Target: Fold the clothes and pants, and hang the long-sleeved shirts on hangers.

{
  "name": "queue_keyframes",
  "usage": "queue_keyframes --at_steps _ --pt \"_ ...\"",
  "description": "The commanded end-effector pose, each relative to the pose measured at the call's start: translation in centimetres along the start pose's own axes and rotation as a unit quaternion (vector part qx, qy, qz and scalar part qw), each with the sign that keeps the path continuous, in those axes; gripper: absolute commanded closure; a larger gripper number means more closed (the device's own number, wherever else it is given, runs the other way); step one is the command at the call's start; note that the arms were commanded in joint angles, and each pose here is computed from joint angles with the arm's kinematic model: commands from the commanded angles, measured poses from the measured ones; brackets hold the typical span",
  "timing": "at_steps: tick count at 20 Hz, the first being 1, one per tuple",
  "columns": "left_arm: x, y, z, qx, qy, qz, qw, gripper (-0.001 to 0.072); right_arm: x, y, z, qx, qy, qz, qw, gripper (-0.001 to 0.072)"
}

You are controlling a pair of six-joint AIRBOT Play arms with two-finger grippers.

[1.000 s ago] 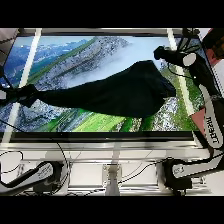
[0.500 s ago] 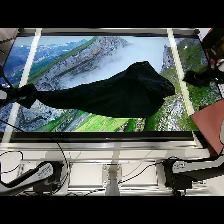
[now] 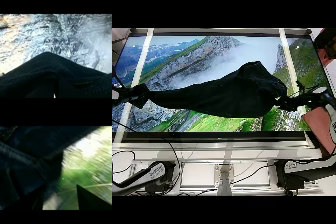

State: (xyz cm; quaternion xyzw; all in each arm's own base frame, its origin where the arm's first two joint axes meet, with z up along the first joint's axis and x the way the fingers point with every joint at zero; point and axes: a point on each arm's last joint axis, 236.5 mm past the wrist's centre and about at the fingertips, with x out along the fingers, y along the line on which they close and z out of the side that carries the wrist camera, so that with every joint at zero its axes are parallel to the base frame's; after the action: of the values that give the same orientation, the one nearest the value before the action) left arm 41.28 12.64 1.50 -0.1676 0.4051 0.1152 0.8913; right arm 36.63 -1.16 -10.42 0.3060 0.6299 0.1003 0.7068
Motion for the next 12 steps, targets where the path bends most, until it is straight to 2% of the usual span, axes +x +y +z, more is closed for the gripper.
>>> queue_keyframes --at_steps 1,2,4,5,8,12 --pt "0.0 0.0 0.0 0.0 0.001 0.0 1.0 0.0674 3.3 1.5 1.9 0.029 -0.056 0.006 0.998 0.0265" --pt "0.0 0.0 0.0 0.0 0.001 0.0 1.0 0.0673 3.7 2.0 3.1 0.04 -0.08 0.005 0.996 0.0342" --pt "0.0 0.0 0.0 0.0 0.0 0.0 1.0 0.0674 3.8 3.3 4.9 0.045 -0.117 0.013 0.992 0.0581" --pt "0.0 0.0 0.0 0.0 0.001 0.0 1.0 0.0674 3.5 3.9 5.6 0.046 -0.128 0.02 0.991 0.0675" --pt "0.0 0.0 0.1 0.0 -0.002 0.0 1.0 0.0674 -0.1 6.5 8.9 0.01 -0.177 0.032 0.984 0.0676" --pt "-0.1 0.3 1.7 -0.01 -0.037 0.005 0.999 0.0674 -10.3 11.4 14.8 -0.073 -0.301 0.004 0.951 0.0677"
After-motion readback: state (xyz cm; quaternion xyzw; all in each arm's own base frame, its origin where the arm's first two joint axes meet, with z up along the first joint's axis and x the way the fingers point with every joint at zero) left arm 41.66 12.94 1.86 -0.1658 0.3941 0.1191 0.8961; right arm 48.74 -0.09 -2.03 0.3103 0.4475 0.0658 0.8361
